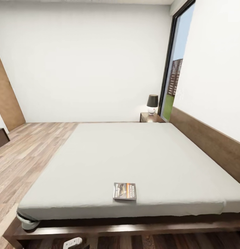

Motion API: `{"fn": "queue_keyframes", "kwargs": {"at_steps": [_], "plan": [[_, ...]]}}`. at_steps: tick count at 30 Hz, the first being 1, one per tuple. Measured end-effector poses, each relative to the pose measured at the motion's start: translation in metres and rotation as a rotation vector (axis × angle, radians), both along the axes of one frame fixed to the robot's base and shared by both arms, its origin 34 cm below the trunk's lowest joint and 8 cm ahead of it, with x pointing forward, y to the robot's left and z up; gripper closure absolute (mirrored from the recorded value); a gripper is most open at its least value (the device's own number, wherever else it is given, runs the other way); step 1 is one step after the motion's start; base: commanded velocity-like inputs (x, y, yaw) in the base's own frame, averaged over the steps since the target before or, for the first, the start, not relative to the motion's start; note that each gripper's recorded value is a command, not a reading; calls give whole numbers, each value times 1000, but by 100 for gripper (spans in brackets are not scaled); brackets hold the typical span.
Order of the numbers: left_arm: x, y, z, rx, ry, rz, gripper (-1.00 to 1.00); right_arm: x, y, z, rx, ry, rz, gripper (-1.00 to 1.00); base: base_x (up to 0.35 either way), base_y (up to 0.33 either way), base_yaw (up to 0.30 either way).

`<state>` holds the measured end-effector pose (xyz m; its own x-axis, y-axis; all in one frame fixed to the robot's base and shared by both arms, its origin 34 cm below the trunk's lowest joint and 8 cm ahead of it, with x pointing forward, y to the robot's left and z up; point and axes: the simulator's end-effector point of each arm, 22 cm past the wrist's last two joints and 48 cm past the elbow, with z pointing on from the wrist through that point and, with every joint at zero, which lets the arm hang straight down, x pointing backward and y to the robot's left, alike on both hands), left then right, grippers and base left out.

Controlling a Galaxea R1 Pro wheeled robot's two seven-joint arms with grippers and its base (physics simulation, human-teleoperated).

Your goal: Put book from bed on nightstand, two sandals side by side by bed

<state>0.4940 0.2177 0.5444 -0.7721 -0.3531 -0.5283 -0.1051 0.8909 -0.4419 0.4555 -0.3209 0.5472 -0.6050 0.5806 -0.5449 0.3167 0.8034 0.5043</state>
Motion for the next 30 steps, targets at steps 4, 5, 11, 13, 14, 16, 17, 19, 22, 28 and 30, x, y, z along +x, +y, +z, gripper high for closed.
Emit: {"fn": "queue_keyframes", "kwargs": {"at_steps": [4,5,11,13,14,16,17,19,22,28,30], "plan": [[0,0,0,0,0,0,-100,0,0,0,0,-1,0,-100,0,0,103],[0,0,0,0,0,0,-100,0,0,0,0,-1,0,-100,0,0,46],[0,0,0,0,0,0,-100,0,0,0,1,-1,1,-100,0,0,18],[0,0,0,0,0,0,-100,0,0,0,1,-1,2,-100,0,0,6],[0,0,0,0,0,0,-100,0,0,0,1,-1,1,-100,0,0,3],[0,0,0,-1,1,0,-100,0,0,0,1,-2,1,-100,0,0,2],[-1,-1,0,-1,2,0,-100,0,0,0,1,-2,1,-100,0,0,0],[-1,-1,0,-3,3,-1,-100,0,0,0,1,-2,2,-100,0,0,0],[-1,-1,4,-3,4,-1,-100,0,0,5,2,-3,2,-100,0,0,0],[-1,-1,14,-3,4,-1,-100,1,0,15,2,-3,2,-100,0,0,0],[-1,-1,17,-2,3,-1,-100,1,1,18,2,-3,2,-100,0,0,0]]}}
